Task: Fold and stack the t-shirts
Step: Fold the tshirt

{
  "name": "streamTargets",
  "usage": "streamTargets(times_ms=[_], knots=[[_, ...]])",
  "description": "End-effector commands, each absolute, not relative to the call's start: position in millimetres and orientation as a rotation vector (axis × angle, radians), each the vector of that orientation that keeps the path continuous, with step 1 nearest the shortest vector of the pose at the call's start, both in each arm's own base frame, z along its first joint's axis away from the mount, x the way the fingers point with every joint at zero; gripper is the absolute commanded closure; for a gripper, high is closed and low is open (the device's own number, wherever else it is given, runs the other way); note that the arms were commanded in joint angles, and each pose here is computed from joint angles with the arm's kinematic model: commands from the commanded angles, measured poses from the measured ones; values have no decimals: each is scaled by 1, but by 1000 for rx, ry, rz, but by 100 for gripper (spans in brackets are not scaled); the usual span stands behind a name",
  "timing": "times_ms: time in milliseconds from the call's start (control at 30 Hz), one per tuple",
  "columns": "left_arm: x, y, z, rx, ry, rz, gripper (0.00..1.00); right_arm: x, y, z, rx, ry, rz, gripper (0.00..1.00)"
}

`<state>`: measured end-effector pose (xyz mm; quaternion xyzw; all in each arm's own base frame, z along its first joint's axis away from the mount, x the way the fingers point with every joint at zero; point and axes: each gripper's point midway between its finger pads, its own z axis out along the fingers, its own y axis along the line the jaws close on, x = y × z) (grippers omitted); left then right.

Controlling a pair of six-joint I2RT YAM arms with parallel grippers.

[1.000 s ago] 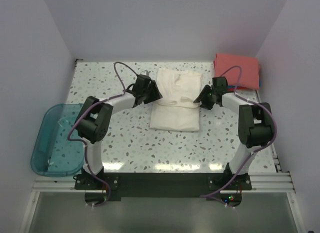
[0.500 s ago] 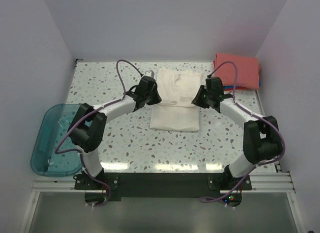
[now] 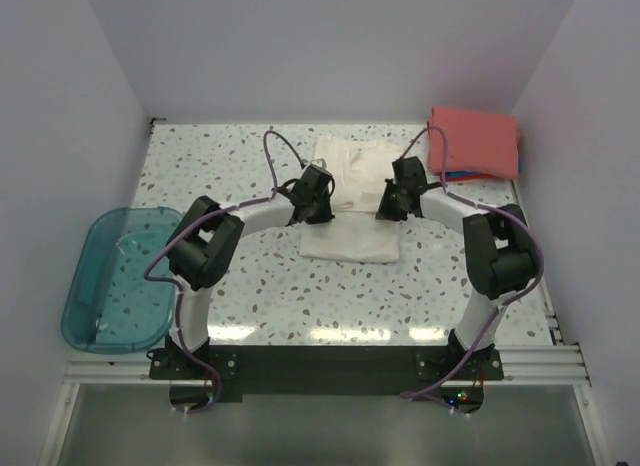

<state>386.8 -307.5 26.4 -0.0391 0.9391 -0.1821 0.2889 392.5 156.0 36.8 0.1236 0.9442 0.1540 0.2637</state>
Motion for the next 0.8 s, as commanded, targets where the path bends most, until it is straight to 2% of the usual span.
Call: streamTargets(times_ms=[0, 267, 467, 600, 767], knots=[[418, -308, 38, -127, 2454, -478, 100, 420, 155, 54, 316, 2498, 379, 95], [460, -303, 47, -168, 2413, -505, 96, 456, 153, 66, 336, 2471, 383, 95], [480, -306, 45, -147, 2391, -541, 83, 469, 148, 55, 361, 2497, 369, 95], [480, -308, 36, -134, 2408, -549, 79, 469, 145, 47, 352, 2504, 346, 93], [461, -289, 7, -253, 2483, -462, 79, 463, 149, 23, 324, 2555, 314, 88]])
